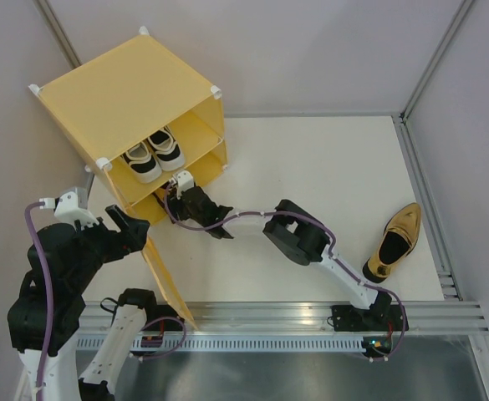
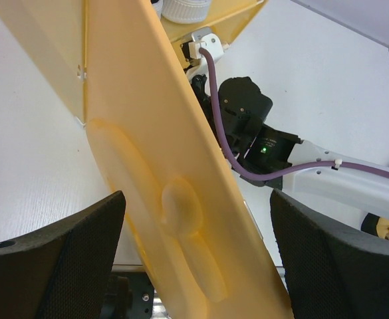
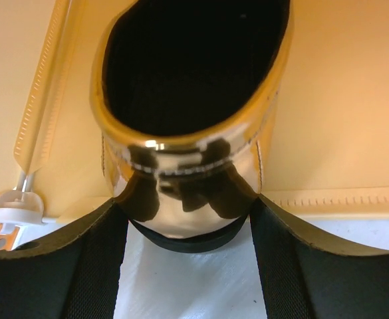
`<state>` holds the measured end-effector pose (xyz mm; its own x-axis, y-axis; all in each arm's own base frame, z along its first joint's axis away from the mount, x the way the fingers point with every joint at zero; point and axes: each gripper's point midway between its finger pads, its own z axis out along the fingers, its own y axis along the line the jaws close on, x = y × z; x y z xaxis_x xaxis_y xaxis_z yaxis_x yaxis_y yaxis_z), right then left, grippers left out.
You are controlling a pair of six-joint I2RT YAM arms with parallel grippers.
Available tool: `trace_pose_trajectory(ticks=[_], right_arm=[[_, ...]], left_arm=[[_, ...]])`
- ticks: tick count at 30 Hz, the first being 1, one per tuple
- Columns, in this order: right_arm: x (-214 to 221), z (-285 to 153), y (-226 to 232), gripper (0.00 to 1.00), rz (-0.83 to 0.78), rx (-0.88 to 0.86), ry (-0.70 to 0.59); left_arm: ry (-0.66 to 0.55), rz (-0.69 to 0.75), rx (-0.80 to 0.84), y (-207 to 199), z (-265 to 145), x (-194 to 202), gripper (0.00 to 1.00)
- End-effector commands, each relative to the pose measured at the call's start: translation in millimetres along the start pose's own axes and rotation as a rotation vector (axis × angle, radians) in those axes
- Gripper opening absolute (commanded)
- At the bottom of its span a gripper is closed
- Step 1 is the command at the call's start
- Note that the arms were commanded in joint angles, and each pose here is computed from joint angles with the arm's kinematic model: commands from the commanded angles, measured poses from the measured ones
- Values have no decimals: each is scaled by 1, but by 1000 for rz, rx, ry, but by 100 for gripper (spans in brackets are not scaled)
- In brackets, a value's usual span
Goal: Place and organize the shoes in the shoe cabinet
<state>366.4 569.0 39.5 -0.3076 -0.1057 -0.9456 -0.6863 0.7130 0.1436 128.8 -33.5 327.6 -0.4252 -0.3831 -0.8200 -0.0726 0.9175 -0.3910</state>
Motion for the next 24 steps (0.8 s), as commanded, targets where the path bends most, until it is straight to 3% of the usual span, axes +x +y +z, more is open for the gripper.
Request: trace_pose_trajectory(ticks=[1,6,19,20,24], right_arm=[[-21,11,-16,14,114,11,-35],[-13,12,-26,25,143,16,-6],[1,17,-37,31,92,25,73],[2,16,-38,39,94,27,76],[0,8,-41,56,112,36,61]], left_arm=[[17,22,-36,6,0,0,92],[14,23,-43,6,1,-4,92],[5,29,-52,6,0,-8,91],[4,30,-55,7,0,-8,91],[-2,30,-54,7,-1,-9,91]])
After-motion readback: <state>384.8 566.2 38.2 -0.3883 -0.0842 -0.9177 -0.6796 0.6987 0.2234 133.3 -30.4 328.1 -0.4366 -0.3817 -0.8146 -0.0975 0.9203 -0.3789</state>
